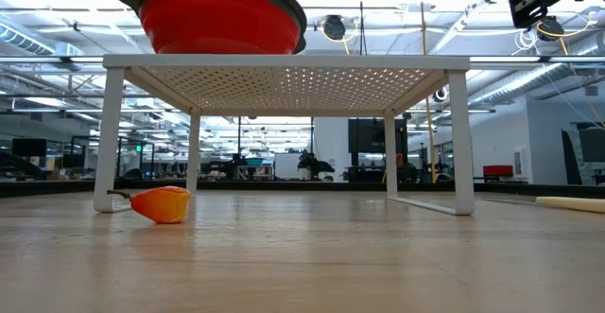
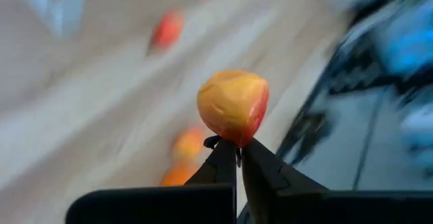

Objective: Pick & Place Fruit
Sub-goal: Put the orange pear into the red strainer bowl on the shelf, then put the orange into the red strainer bowl on the shelf

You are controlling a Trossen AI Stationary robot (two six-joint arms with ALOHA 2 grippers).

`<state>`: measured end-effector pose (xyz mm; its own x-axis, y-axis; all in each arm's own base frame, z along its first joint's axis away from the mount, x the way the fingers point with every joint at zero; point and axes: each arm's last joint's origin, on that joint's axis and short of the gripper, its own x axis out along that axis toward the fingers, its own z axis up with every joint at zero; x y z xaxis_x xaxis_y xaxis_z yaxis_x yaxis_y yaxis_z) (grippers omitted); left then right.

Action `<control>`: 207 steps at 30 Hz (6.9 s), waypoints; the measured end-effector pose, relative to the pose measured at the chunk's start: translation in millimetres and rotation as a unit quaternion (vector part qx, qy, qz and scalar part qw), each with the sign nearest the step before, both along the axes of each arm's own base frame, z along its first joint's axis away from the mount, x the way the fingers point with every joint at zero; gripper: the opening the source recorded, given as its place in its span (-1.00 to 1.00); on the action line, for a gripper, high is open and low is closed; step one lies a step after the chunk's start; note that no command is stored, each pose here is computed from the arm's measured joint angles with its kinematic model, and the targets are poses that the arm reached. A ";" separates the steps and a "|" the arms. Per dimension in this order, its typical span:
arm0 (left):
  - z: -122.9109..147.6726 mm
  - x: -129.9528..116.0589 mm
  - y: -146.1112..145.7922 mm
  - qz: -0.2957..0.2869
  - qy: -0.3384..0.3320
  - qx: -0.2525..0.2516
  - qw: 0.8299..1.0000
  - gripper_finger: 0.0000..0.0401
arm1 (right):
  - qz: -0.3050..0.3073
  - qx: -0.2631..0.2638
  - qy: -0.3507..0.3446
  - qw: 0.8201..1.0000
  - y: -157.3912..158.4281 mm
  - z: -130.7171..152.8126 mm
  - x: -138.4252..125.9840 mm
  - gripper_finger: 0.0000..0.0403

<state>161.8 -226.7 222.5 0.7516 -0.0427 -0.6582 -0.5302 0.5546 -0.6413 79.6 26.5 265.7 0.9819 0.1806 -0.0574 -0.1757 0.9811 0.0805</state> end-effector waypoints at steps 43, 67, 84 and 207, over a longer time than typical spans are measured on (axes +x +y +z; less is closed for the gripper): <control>109.5 47.4 34.4 0.245 -0.381 -0.294 0.842 -0.99 | 0.000 -0.004 0.000 1.000 0.0 0.0 0.0 -1.00; 115.2 69.3 57.4 0.108 -0.364 0.168 0.910 -1.00 | 0.001 -0.005 0.002 1.000 0.0 -0.7 -0.1 -1.00; 94.6 114.6 126.6 0.024 -0.281 0.150 0.948 -1.00 | 0.001 -0.005 0.003 1.000 0.0 -0.7 -0.1 -1.00; 86.7 104.5 -21.7 0.169 0.318 -0.215 0.908 -0.98 | 0.005 -0.050 0.020 0.999 -0.1 -5.8 -0.5 -1.00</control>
